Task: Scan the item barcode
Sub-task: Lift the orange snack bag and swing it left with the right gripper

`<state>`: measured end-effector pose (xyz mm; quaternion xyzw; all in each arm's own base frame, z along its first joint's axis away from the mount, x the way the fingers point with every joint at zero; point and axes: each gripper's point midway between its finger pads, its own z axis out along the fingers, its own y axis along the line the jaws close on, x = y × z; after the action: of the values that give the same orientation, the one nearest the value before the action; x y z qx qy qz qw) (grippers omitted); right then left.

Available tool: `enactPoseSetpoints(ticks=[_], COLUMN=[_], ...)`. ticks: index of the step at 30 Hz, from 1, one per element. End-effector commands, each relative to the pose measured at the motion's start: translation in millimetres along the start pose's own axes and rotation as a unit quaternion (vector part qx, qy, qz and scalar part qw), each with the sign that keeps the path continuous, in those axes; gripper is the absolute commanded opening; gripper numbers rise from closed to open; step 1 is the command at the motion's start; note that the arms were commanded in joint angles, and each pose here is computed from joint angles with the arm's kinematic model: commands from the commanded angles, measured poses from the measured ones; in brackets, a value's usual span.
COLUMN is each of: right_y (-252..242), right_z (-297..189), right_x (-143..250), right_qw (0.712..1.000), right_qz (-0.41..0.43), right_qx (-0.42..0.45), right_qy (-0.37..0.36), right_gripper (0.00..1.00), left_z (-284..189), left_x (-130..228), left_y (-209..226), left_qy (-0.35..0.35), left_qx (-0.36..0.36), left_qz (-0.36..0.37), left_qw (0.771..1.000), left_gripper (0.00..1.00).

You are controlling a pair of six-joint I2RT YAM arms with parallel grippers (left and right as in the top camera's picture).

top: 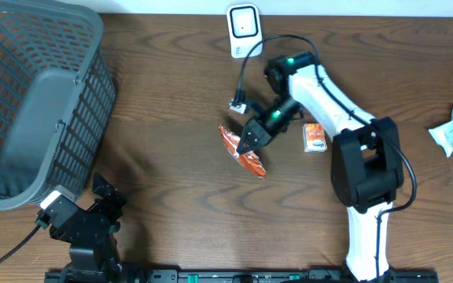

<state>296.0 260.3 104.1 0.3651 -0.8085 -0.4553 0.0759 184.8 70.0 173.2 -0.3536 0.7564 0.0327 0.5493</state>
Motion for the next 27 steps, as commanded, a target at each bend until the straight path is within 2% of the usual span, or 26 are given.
enactPoseSetpoints(ticks=[1, 11, 16, 20, 22, 24, 26, 27], right_y=[23, 21, 10, 6, -16, -63, -108, -120], right_z=[-8, -9, -6, -8, 2, 16, 20, 18], right_x=[-21, -39, -47, -52, -50, -38, -12, -2], right_qw=[0.989, 0.939, 0.946, 0.949, 0.963, 0.975, 0.966, 0.96], right_qz=[-0.069, -0.129, -0.041, -0.007, 0.045, 0.136, 0.206, 0.221], right_qx=[-0.093, -0.212, -0.234, -0.235, -0.178, -0.048, 0.088, 0.128], right_qy=[-0.095, -0.24, -0.219, -0.212, -0.196, -0.166, -0.13, -0.115], right_gripper=[0.01, 0.01, 0.01, 0.01, 0.01, 0.01, 0.01, 0.01], left_z=[-1, -1, -1, -1, -1, -1, -1, -1], left_x=[-2, -2, -1, -1, -1, -2, -2, -2], left_y=[0, 0, 0, 0, 0, 0, 0, 0], left_qy=[-0.003, -0.003, -0.003, -0.003, -0.003, -0.003, -0.003, -0.003], left_qx=[0.0, 0.0, 0.0, 0.0, 0.0, 0.0, 0.0, 0.0], left_qz=[-0.002, -0.002, -0.002, -0.002, -0.002, -0.002, -0.002, -0.002], left_qw=[1.0, 1.0, 1.0, 1.0, 1.0, 1.0, 1.0, 1.0], left_gripper=[0.93, 0.93, 0.93, 0.93, 0.93, 0.93, 0.93, 0.93])
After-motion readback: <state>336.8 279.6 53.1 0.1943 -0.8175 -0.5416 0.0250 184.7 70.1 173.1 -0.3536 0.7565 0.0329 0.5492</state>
